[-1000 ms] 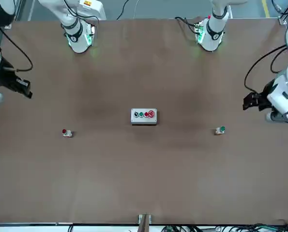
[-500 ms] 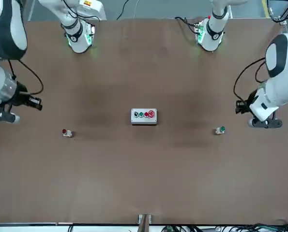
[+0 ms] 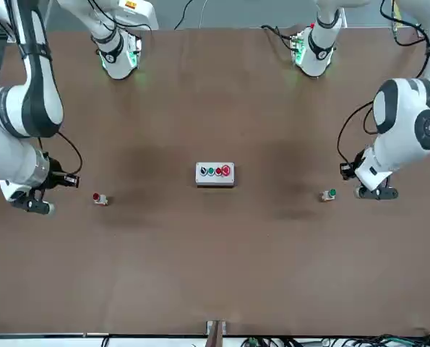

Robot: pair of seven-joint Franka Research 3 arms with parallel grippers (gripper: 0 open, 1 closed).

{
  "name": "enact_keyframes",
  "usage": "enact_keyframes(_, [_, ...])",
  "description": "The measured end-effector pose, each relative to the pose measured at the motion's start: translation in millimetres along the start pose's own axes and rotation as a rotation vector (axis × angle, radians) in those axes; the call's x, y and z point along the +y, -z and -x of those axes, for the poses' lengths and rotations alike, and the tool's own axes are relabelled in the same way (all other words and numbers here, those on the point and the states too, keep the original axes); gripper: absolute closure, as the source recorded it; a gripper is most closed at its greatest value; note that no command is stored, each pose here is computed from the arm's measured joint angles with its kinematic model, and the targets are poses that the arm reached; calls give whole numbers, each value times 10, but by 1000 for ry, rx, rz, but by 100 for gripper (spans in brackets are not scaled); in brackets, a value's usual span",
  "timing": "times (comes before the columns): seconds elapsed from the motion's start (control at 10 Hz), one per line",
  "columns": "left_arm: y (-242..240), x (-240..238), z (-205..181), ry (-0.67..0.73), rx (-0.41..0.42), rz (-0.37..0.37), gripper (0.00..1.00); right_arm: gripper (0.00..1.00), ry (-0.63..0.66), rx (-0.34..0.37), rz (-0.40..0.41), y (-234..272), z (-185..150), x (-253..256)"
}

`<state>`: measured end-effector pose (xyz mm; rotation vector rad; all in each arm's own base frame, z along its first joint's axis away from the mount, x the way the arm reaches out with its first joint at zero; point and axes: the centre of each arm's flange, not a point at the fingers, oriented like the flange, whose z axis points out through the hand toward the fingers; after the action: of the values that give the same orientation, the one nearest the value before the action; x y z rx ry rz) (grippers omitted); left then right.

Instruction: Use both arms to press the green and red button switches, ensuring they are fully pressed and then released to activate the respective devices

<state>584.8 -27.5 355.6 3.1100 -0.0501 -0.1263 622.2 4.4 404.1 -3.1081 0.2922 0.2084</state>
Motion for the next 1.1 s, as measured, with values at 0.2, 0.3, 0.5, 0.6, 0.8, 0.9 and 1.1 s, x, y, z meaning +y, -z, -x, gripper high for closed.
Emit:
enact_keyframes(0.2, [-246,-14,-57,0,11,-3,99,99,2,6,7,-191,-90,8])
enact_keyframes(0.3, [-363,-20,-72,1,15,-3,99,99,7,15,19,-290,-123,16])
enact_keyframes(0.5, [-562,-27,-121,9,34,-2,99,99,22,41,37,-484,-173,35])
enact_keyframes(0.6, [-658,-32,-151,11,44,-2,99,99,29,54,38,-578,-189,40])
enact_keyframes(0.8, [-810,-38,-184,12,54,-2,99,99,44,67,40,-723,-205,53])
enact_keyframes(0.9, [-862,-40,-168,13,56,-2,99,99,49,70,46,-773,-219,84])
enact_keyframes(1.1, [-923,-42,-129,14,50,-2,99,99,62,83,51,-899,-224,162])
